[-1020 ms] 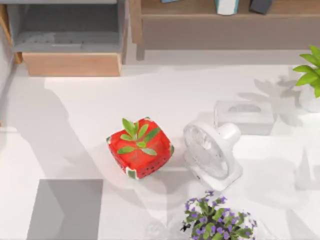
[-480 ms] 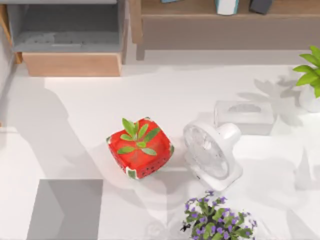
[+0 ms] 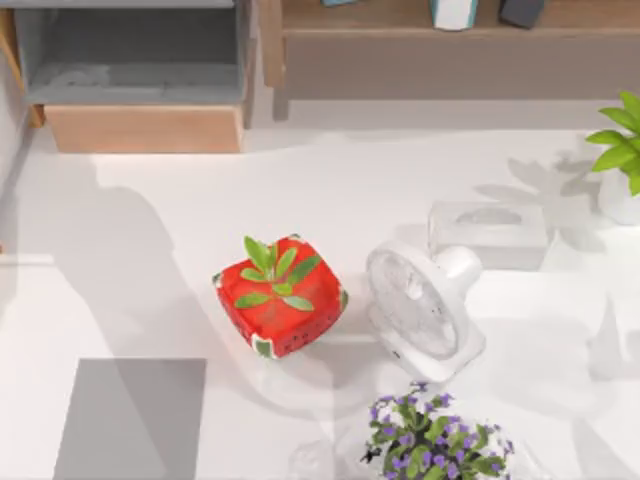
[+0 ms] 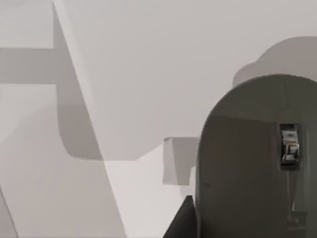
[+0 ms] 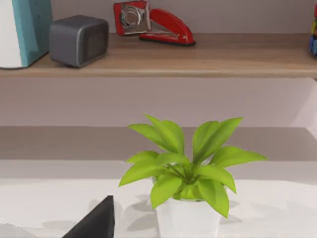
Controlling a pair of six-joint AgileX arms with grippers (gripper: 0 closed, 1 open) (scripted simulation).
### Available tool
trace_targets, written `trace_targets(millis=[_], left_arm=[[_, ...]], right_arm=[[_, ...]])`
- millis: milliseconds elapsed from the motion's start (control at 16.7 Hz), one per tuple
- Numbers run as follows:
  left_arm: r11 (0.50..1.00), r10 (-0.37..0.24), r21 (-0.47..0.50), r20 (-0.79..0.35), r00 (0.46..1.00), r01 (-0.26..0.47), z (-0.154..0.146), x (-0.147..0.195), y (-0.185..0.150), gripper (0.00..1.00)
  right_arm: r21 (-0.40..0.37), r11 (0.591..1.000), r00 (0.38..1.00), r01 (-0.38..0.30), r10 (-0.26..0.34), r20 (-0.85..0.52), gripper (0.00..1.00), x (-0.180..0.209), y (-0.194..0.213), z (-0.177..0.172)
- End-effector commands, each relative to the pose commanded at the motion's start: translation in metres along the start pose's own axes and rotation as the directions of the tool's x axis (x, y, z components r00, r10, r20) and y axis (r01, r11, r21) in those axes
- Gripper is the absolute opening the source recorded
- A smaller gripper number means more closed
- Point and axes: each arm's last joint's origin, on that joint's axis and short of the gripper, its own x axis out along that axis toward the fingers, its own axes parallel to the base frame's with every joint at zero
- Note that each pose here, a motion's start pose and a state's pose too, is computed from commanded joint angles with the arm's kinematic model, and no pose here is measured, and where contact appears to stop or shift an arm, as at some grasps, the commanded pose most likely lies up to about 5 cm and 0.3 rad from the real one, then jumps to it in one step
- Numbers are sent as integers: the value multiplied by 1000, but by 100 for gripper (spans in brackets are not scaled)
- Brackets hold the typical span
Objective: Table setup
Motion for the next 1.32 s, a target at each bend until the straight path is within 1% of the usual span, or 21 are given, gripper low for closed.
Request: trace_targets(millis=[180,360,540,720,840,1020,1320], left_arm=[[997,47,-69,38,998,-44,0,-35,-11,0],[987,98,-134,96,991,-85,2,-72,-36,0],[977,127,-187,154,980,-98,5,-101,-76,0],[971,125,-224,197,972,-80,3,-116,-126,0],[969,109,-240,211,971,-57,-3,-119,-163,0],[967,73,-256,206,976,-19,-21,-113,-216,0],[963,20,-268,135,991,17,-73,-84,-291,0]], right_arm=[[0,1000,1000,0,0,0,100,0,0,0],[0,1000,1000,0,0,0,100,0,0,0],[0,1000,1000,0,0,0,100,0,0,0],[0,1000,1000,0,0,0,100,0,0,0],[0,1000,1000,0,0,0,100,0,0,0],[0,1000,1000,0,0,0,100,0,0,0],[0,1000,1000,0,0,0,100,0,0,0]])
